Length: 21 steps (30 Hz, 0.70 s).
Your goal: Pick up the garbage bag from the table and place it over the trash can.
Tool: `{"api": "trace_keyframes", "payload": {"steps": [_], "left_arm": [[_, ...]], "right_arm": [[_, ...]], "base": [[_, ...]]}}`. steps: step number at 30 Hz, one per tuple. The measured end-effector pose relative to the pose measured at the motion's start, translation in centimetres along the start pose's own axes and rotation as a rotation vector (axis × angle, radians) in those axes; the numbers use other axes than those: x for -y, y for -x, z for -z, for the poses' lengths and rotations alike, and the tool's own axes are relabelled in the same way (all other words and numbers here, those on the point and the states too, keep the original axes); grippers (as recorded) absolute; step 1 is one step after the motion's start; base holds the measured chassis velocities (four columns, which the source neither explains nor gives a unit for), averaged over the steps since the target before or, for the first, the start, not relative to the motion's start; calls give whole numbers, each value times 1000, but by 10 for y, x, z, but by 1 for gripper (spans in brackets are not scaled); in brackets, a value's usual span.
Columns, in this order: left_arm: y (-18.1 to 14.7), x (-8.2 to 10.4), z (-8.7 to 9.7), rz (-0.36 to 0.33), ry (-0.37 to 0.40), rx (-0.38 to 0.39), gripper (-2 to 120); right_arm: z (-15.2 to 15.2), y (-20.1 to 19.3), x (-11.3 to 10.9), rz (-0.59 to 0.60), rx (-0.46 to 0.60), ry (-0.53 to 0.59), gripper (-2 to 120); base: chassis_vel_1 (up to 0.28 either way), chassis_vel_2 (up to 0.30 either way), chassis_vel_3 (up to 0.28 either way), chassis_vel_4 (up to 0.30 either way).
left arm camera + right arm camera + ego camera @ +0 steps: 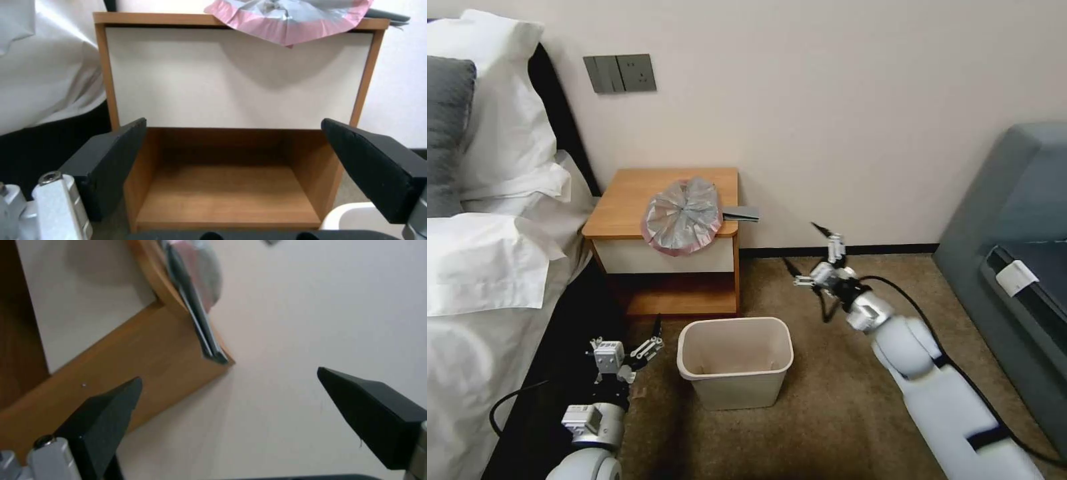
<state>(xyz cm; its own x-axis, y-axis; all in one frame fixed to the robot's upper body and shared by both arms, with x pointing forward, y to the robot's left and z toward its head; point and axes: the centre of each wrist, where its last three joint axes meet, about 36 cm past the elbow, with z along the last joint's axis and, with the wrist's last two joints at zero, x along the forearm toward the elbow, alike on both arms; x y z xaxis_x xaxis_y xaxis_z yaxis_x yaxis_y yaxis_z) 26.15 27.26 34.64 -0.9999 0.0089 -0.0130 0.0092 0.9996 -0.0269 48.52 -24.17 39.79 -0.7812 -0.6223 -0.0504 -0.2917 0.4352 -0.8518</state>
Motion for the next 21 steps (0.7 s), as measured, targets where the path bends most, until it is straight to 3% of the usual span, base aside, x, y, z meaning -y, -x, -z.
{"api": "trace_keyframes", "payload": {"steps": [6, 7, 11, 17, 21], "left_arm": [[-1, -2, 0, 5, 4, -2, 98], [0, -2, -1, 12, 5, -4, 98], [-3, 1, -12, 19, 6, -29, 98], [0, 1, -16, 24, 7, -30, 98], [0, -1, -17, 37, 9, -30, 98]], "right_arm": [[-7, 25, 8, 35, 24, -84, 100], [-18, 60, 19, 64, 50, -176, 100], [-27, 102, 25, 105, 76, -257, 100], [-29, 134, 28, 133, 100, -313, 100], [-32, 145, 30, 138, 97, -318, 92]], "base": [[0, 0, 0, 0], [0, 0, 0, 0], [0, 0, 0, 0], [0, 0, 0, 0], [0, 0, 0, 0]]}}
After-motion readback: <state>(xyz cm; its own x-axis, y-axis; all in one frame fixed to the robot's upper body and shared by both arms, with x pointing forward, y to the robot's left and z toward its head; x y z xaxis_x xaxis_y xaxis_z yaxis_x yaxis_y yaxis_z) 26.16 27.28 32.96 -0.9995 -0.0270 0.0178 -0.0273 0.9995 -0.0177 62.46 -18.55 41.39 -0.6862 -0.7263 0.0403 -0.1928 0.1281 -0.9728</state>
